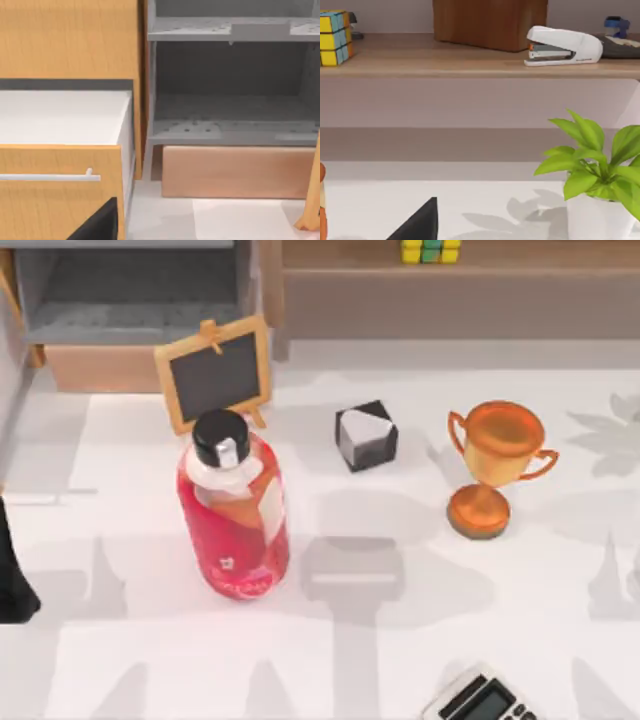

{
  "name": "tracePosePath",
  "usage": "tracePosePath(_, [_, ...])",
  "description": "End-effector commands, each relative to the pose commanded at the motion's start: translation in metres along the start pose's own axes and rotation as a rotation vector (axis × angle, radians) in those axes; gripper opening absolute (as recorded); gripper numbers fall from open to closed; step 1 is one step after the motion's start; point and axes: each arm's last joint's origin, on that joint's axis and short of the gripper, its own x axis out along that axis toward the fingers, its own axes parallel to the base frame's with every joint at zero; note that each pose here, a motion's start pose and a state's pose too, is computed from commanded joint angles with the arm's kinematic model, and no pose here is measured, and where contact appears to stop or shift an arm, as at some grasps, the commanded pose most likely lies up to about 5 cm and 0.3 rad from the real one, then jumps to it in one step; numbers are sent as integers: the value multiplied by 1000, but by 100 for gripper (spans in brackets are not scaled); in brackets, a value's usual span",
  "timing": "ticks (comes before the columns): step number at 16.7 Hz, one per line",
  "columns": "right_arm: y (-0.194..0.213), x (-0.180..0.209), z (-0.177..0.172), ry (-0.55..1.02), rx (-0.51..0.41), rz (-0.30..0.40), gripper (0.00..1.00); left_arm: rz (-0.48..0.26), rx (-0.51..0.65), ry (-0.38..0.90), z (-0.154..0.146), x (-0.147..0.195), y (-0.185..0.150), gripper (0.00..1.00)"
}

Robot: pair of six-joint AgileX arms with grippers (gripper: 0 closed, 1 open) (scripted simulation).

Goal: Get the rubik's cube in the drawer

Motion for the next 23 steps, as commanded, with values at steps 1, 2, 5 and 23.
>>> tracePosePath(1, [0, 0, 0, 0, 0, 0, 100, 0, 0, 0, 0, 0, 0, 100])
tracePosePath(2, [0, 0, 0, 0, 0, 0, 100, 0, 0, 0, 0, 0, 0, 100])
tracePosePath(5, [0, 0, 0, 0, 0, 0, 100, -6, -2, -24, 18, 1, -2, 100])
tracePosePath(23, [0, 0, 0, 0, 0, 0, 100, -20, -6, -11, 109, 259, -254, 100])
